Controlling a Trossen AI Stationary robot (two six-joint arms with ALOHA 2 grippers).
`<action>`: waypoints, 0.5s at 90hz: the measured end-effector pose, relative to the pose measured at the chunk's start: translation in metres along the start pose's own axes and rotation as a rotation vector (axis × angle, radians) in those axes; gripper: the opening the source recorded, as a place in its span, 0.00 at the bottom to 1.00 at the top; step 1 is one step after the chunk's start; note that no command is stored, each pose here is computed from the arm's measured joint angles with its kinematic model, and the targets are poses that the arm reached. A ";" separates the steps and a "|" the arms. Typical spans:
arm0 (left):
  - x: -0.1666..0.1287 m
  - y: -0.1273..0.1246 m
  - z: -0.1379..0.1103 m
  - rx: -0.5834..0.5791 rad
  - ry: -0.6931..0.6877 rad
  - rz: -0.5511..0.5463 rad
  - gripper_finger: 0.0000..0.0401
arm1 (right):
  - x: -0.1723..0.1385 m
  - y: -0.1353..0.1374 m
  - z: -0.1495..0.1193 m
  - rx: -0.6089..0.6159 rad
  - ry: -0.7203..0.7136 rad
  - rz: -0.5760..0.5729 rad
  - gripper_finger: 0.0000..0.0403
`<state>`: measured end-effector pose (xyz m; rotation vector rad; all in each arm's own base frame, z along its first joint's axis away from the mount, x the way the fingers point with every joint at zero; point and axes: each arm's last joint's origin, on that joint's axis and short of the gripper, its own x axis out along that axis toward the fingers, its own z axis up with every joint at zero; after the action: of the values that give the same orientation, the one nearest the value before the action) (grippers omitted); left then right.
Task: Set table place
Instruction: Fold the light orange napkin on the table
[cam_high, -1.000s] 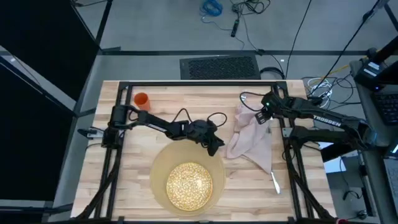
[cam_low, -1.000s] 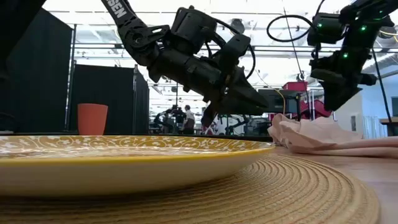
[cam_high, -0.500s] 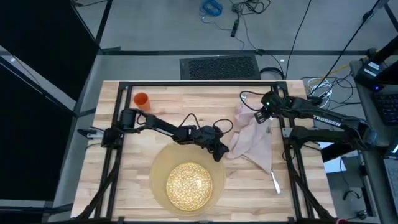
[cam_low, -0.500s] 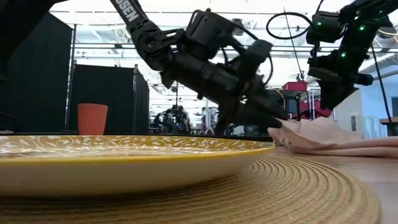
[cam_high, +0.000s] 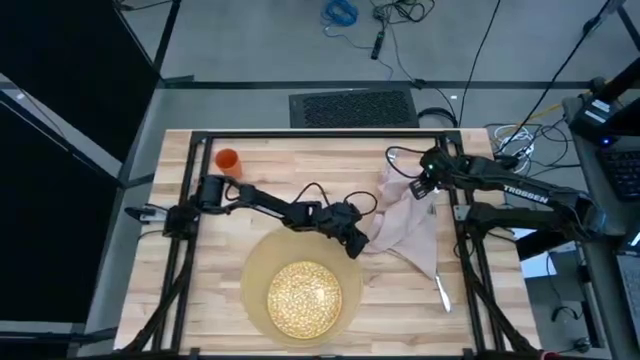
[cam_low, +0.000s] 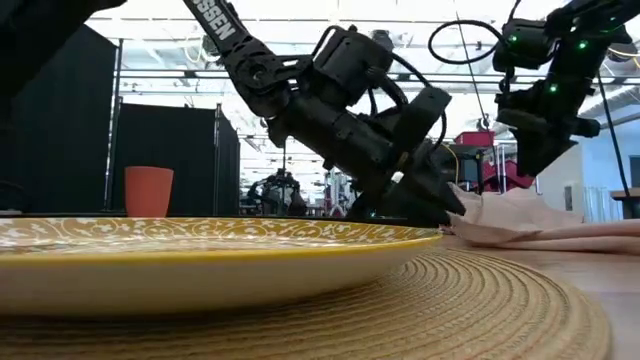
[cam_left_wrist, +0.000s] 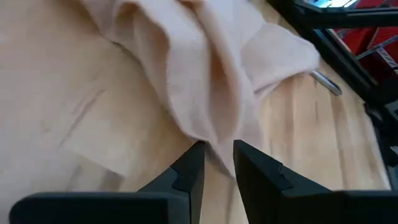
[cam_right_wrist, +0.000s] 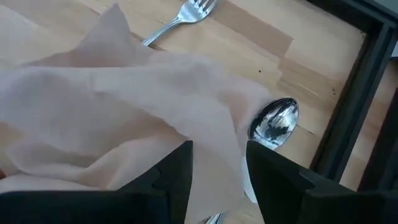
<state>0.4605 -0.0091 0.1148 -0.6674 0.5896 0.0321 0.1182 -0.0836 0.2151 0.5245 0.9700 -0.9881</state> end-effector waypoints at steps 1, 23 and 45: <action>0.000 0.000 0.000 0.000 0.000 0.000 0.17 | 0.000 0.000 0.000 0.000 0.000 0.000 0.34; 0.000 0.001 -0.001 -0.001 0.007 0.015 0.17 | 0.000 0.000 0.000 -0.001 0.004 -0.002 0.34; 0.000 0.004 -0.008 -0.011 0.069 0.064 0.17 | 0.000 0.000 -0.001 -0.002 0.009 -0.004 0.34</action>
<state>0.4553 -0.0111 0.1075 -0.6622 0.6776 0.0718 0.1174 -0.0831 0.2147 0.5263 0.9805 -0.9889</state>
